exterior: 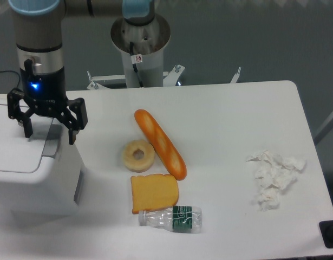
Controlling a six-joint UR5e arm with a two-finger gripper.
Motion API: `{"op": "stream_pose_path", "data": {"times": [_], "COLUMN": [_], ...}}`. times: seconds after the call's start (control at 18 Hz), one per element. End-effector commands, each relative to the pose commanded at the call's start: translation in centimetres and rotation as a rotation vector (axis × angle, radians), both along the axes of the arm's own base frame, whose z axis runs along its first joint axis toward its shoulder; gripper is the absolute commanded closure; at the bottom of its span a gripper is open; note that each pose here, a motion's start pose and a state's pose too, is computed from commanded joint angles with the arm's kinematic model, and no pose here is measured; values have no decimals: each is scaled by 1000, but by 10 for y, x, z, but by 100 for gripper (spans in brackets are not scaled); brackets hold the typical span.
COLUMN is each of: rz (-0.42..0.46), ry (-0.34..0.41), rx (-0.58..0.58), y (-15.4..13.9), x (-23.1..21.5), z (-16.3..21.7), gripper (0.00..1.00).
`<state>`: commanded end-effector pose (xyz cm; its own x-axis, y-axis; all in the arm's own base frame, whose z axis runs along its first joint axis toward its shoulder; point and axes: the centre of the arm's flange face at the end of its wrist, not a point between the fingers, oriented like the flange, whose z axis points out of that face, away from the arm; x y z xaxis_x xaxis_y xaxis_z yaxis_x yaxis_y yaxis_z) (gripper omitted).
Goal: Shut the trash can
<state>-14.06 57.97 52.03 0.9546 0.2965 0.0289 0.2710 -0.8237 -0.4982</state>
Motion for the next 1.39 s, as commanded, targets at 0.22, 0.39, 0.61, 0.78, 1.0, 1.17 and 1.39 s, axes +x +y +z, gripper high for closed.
{"op": "stream_pose_path", "data": {"times": [0.22,0.39,0.61,0.78,1.0,1.17,1.39], "rz": [77,151,243,199,14,-118,-232], "ry": [52,90,132,142,152,150,133], "rx": [12,-9,-87,-178,-317,-408,-513], "y": [-28,-62,-116,-154,-207,-229,-232], "x": [-85,-157,-240,-306,-377,-406,-448], "z": [15,15,-3,-38,-89,-125,-180], "gripper": [0,0,0,0,0,0,0]}}
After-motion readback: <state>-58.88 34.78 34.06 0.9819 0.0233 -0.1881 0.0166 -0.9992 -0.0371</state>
